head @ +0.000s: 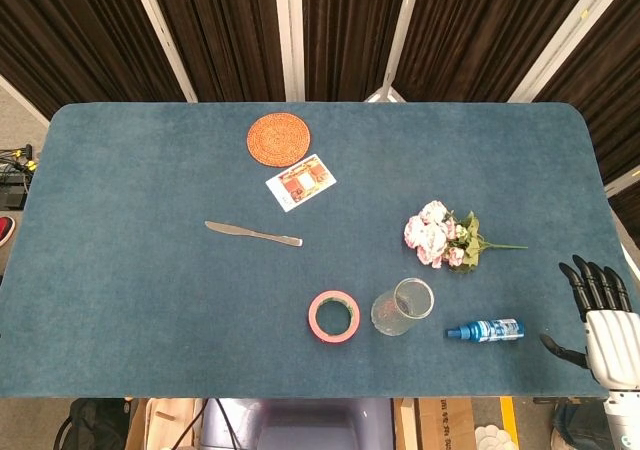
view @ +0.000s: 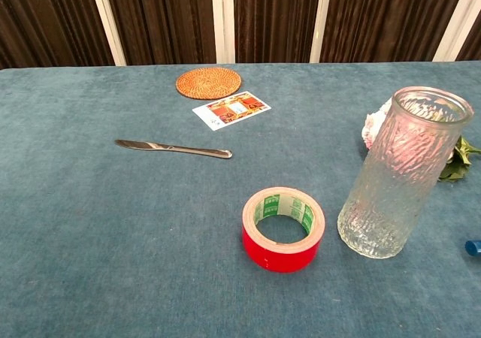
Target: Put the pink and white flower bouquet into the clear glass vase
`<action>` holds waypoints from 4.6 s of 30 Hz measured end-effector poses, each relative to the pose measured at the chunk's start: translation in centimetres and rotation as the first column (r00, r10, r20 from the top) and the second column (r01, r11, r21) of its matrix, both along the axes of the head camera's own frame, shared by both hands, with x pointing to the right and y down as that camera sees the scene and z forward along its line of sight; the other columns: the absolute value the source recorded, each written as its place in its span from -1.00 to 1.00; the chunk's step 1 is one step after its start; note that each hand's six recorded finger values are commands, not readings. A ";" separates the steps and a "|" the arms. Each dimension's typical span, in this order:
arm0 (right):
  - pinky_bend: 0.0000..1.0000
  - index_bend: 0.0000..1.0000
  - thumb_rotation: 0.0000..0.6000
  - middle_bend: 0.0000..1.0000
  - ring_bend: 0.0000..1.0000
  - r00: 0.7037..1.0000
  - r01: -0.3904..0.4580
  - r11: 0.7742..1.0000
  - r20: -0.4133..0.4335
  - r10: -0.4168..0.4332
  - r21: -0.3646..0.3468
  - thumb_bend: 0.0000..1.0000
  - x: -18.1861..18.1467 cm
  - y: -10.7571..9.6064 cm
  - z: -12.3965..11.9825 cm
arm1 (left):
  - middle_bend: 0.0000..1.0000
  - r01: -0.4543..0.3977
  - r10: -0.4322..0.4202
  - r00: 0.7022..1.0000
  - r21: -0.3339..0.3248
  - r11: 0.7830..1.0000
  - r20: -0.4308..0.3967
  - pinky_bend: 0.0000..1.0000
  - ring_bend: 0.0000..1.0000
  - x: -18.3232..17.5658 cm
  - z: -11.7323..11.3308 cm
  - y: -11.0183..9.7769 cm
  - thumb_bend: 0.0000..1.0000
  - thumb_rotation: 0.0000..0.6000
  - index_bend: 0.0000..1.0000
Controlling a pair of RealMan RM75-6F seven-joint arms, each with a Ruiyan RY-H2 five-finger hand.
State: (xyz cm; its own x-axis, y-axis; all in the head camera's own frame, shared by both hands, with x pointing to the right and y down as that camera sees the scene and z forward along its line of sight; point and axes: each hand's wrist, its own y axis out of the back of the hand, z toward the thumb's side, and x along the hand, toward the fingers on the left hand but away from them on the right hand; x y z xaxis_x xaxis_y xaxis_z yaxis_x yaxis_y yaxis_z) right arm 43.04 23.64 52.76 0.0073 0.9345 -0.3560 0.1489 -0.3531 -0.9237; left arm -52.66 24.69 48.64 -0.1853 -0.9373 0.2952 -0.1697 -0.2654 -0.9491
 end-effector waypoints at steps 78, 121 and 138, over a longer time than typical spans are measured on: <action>-0.84 -0.15 1.00 -0.24 -0.18 0.997 -0.012 0.846 -0.068 -0.029 -0.533 -0.37 -12.3 -16.9 19.0 | -1.00 0.006 -0.002 0.997 -0.045 0.999 0.073 -0.90 -1.00 1.5 1.3 -0.1 -0.57 1.00 -0.83; -0.81 0.21 1.00 -0.09 -0.09 0.172 -0.091 0.926 0.910 0.377 -0.366 -0.21 -13.6 -23.7 -9.4 | -1.00 -0.011 0.011 1.000 0.024 1.000 0.023 -0.90 -1.00 1.0 0.4 -0.4 -0.57 1.00 -0.81; -0.81 0.21 1.00 -0.09 -0.09 -0.082 0.150 0.887 0.889 0.451 -0.437 -0.21 -19.8 -16.9 -14.4 | -1.00 -0.007 0.007 1.000 0.043 0.999 0.002 -0.90 -1.00 0.5 -0.2 -0.3 -0.57 1.00 -0.81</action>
